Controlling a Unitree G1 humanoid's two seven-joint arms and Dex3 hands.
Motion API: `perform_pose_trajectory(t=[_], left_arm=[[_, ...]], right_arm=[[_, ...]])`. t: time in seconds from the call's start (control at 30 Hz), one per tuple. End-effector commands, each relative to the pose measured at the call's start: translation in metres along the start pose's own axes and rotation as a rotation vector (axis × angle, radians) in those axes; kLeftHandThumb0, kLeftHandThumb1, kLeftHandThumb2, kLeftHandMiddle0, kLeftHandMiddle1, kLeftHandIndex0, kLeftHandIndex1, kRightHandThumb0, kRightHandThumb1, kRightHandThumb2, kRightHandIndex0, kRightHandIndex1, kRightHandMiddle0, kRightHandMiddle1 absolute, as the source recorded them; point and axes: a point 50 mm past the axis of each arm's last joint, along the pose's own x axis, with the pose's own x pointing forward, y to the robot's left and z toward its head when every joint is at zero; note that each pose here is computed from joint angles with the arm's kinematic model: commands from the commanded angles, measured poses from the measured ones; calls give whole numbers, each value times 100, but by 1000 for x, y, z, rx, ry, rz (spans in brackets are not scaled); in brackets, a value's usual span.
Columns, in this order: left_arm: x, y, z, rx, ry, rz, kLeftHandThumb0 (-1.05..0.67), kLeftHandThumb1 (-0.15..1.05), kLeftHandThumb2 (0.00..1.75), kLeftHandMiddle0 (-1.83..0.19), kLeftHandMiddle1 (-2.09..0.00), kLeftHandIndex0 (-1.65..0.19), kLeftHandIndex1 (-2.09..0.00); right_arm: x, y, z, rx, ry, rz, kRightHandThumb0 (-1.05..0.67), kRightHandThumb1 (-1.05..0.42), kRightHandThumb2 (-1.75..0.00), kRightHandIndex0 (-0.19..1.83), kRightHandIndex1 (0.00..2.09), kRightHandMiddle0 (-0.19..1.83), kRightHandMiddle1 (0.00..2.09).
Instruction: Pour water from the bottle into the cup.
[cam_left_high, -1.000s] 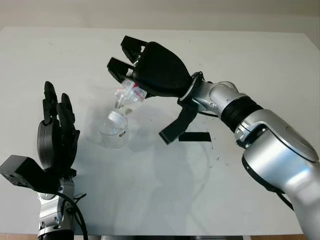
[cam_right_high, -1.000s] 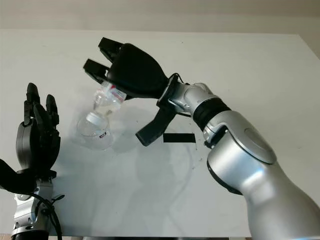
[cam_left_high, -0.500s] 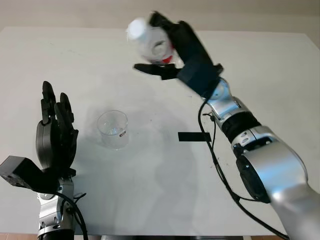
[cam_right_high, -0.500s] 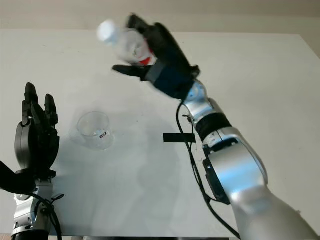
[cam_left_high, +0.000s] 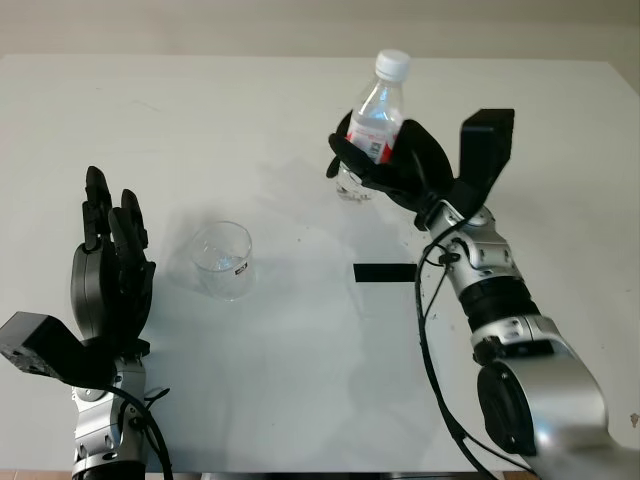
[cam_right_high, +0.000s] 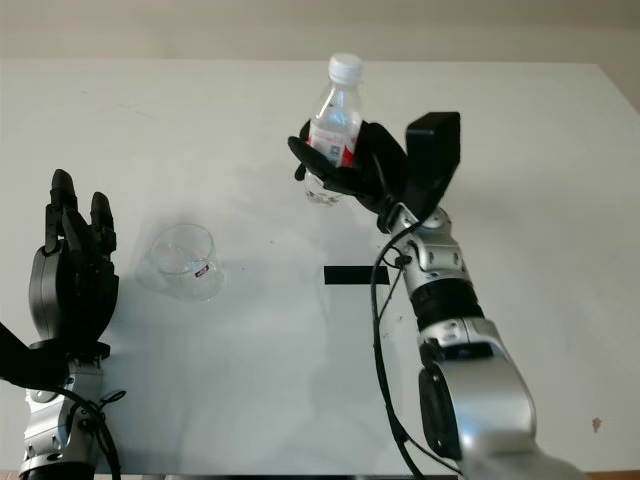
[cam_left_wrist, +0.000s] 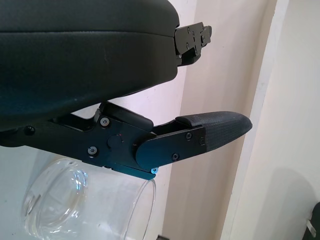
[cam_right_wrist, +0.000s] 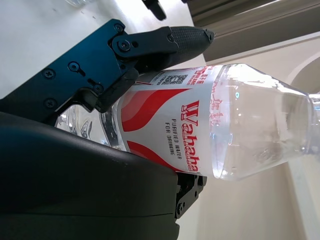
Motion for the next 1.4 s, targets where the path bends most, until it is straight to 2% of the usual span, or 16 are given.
perform_pose_trajectory(t=[0.0,0.27,0.57,1.07,1.37], left_arm=[[-12,4,-12,-4,54,15,-73,105,65,13,-5,18,-5],[-12,7,-10,-12,60,19,-73,105,64,13,-5,18,-5],[-14,9,-7,-8,54,12,-73,105,66,14,-5,19,-5],[-16,9,-6,-3,52,9,-73,105,67,15,-5,19,-5],[-16,10,-6,-4,55,14,-73,105,67,15,-5,19,-5]], right_arm=[[-11,-5,5,-24,-11,-15,-42,-105,-61,136,209,109,209],[-47,-10,-3,-125,-25,-67,-43,-105,-56,134,209,104,209],[-71,-3,-8,-207,-1,-114,-43,-105,-56,120,209,92,209],[-71,7,-34,-149,93,-127,-46,-105,-57,125,209,91,209],[-69,12,-45,-174,89,-119,-47,-105,-59,126,209,91,209]])
